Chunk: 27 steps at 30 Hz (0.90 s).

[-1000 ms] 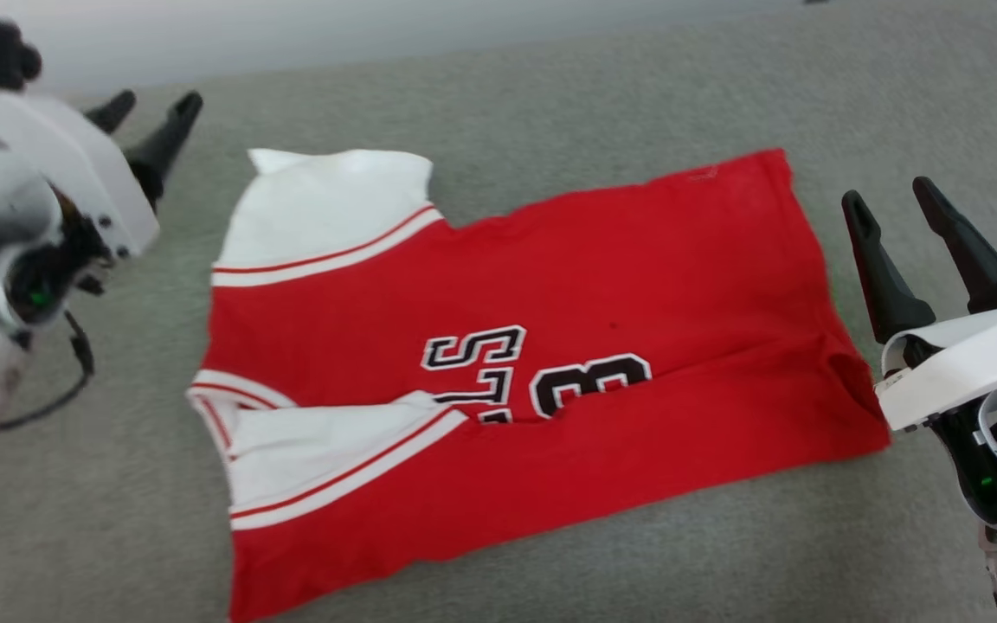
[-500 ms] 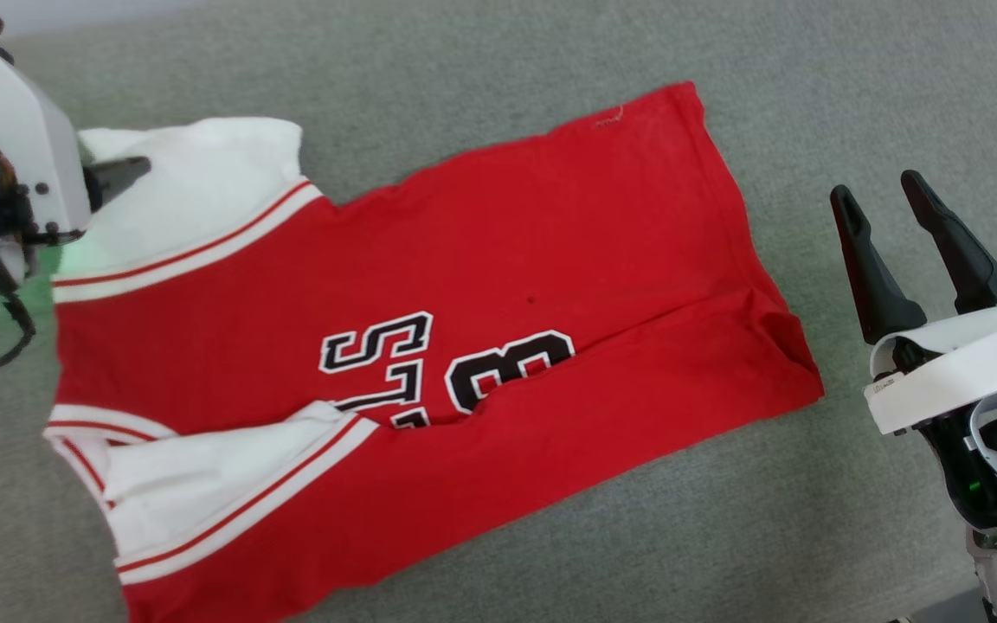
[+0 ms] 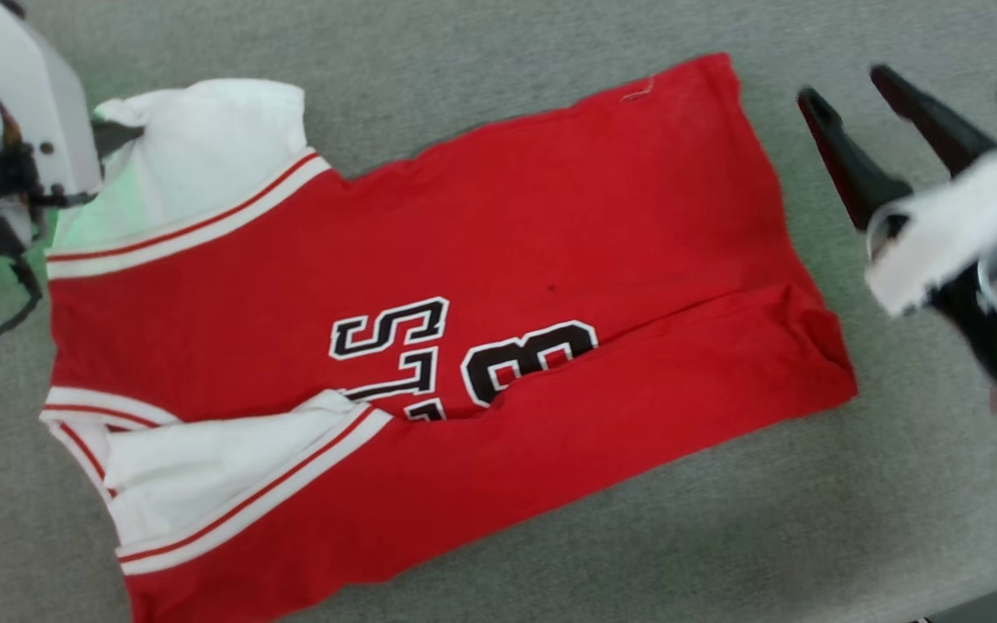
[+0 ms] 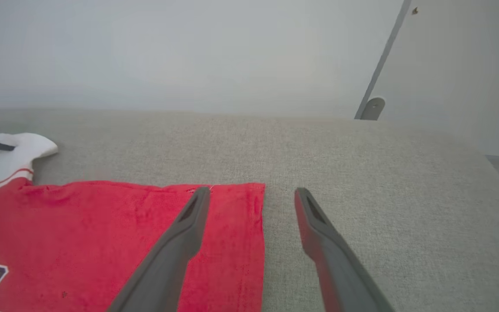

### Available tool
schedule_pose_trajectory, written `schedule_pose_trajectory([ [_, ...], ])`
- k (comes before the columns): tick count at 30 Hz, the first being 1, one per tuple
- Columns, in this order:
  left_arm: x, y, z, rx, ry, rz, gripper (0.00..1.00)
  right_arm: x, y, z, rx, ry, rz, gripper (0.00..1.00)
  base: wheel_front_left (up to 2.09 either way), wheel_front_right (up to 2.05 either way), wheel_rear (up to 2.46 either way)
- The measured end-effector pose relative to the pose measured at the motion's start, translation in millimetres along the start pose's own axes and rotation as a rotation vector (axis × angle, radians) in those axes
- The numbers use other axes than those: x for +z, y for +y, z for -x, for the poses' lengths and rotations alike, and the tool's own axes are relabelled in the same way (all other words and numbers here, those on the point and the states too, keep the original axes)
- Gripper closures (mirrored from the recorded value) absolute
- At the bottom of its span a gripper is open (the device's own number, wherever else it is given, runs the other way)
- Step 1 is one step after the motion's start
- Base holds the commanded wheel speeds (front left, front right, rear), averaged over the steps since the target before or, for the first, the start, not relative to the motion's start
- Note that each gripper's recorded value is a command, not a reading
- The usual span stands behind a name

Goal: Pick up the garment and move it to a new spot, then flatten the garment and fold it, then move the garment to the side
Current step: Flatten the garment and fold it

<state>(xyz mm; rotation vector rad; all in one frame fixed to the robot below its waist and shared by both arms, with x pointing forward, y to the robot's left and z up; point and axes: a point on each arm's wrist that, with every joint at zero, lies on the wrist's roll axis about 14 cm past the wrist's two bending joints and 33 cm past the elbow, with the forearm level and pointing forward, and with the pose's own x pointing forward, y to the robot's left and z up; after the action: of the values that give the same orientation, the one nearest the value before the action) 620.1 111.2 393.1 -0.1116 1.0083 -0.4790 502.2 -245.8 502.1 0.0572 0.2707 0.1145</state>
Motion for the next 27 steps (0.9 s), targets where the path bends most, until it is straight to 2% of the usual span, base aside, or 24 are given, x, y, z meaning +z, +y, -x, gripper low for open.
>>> schedule_pose_trajectory([
  [3, 2, -2, 0, -0.015, -0.009, -0.007, 1.0, -6, 6, -26, 0.035, 0.142, 0.034, 0.0, 0.0, 0.0, 0.0],
  [6, 2, -2, 0, -0.024, -0.016, -0.017, 1.0, -31, 13, -45, 0.067, 0.351, 0.044, 0.0, 0.0, 0.0, 0.0],
  [10, 0, -1, 1, -0.029, -0.015, -0.035, 1.0, -54, 14, -62, 0.074, 0.56, 0.054, 0.0, 0.0, 0.0, 0.0],
  [18, -5, 4, 3, -0.035, -0.018, -0.047, 1.0, -83, 4, -89, 0.037, 0.719, 0.056, 0.0, 0.0, 0.0, 0.0],
  [19, -6, 5, 4, -0.035, -0.017, -0.047, 1.0, -84, 5, -92, 0.039, 0.728, 0.055, 0.18, 0.0, 0.0, 0.0],
  [20, -7, 6, 4, -0.036, -0.019, -0.045, 1.0, -85, 7, -94, 0.044, 0.737, 0.059, 0.61, 0.0, 0.0, 0.0],
  [21, -8, 7, 5, -0.035, -0.021, -0.044, 1.0, -87, 9, -96, 0.049, 0.744, 0.064, 0.88, 0.0, 0.0, 0.0],
  [22, -8, 7, 5, -0.035, -0.026, -0.045, 1.0, -87, 11, -99, 0.055, 0.738, 0.065, 1.0, 0.0, 0.0, 0.0],
  [27, -10, 1, 14, -0.048, -0.08, -0.03, 1.0, -83, 18, -100, 0.076, 0.676, 0.054, 1.0, 0.0, 0.0, 0.0],
])
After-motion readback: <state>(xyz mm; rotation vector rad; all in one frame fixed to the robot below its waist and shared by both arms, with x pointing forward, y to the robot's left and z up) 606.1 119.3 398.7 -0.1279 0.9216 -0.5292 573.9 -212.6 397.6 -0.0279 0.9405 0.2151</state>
